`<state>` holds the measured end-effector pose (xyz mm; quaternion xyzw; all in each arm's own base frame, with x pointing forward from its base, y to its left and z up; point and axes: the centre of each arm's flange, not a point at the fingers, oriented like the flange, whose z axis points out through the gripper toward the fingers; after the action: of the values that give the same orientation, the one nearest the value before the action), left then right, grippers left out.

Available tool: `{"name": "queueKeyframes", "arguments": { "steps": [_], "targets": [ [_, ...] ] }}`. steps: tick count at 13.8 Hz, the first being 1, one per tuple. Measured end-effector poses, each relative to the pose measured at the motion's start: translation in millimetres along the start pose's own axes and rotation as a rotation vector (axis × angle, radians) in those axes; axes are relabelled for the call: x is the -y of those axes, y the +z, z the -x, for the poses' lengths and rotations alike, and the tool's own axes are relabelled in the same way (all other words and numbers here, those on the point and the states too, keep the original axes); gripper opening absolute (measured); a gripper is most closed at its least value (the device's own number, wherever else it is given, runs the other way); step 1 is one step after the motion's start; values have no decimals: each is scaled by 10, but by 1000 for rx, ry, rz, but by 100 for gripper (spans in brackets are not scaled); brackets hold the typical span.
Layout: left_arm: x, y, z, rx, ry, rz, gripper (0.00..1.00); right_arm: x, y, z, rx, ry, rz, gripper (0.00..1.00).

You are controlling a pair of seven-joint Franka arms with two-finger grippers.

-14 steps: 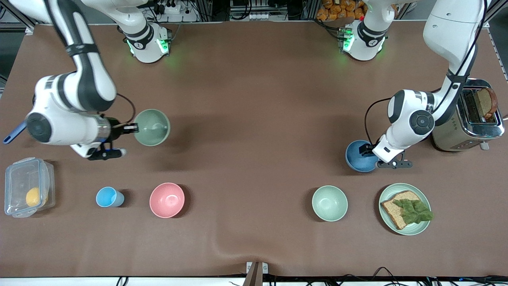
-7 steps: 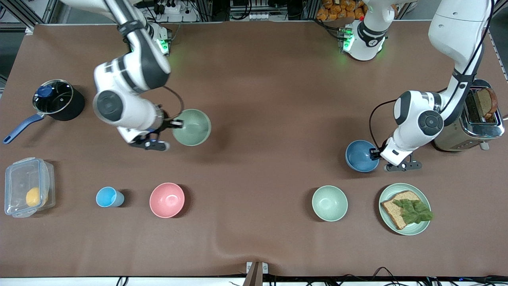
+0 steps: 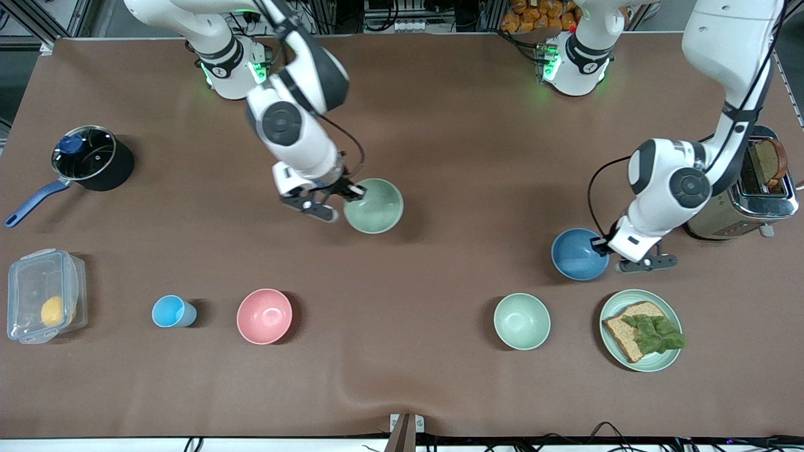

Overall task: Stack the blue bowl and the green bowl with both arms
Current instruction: 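Carry the green bowl to the middle while the left gripper lifts the blue bowl, then carry the blue bowl with the left gripper over the held green bowl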

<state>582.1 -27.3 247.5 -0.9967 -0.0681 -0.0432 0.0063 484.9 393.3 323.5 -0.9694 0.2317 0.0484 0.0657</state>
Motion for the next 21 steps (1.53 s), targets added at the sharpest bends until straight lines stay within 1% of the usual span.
{"name": "queueKeyframes", "arguments": {
  "steps": [4, 6, 8, 10, 11, 12, 14, 15, 17, 18, 19, 20, 21],
  "targets": [
    [69, -412, -129, -62, -103, 52, 5, 133, 471, 204, -13, 45, -6, 4],
    [18, -633, -151, -86, -163, 97, 5, 190, 658, 301, -26, 69, -24, 4],
    [-78, -830, -146, -85, -217, 159, 5, 261, 869, 451, -37, 90, -42, 4],
    [-383, -1049, -133, -58, -237, 230, 5, 285, 1019, 549, -39, 101, -40, 4],
    [-552, -1167, -135, -49, -247, 254, 5, 281, 1040, 550, -38, 107, -38, 10],
    [-687, -1282, -143, -46, -259, 269, 5, 275, 1037, 529, -40, 118, -38, 18],
    [-801, -1448, -185, -49, -289, 298, 5, 257, 1026, 469, -43, 166, -36, 42],
    [-803, -1493, -212, -49, -307, 319, 5, 242, 1024, 443, -40, 187, -26, 54],
    [-797, -1550, -249, -48, -336, 350, 5, 185, 963, 333, -16, 229, 27, 72],
    [-797, -1582, -269, -51, -343, 361, 5, 152, 872, 228, -3, 258, 51, 83],
    [-798, -1617, -289, -56, -347, 368, 5, 120, 733, 99, 6, 292, 60, 95],
    [-796, -1649, -309, -62, -349, 372, 5, 62, 591, -45, 13, 326, 66, 100],
    [-794, -1684, -330, -69, -349, 376, 5, -31, 470, -198, 32, 367, 80, 100]
  ]
}}
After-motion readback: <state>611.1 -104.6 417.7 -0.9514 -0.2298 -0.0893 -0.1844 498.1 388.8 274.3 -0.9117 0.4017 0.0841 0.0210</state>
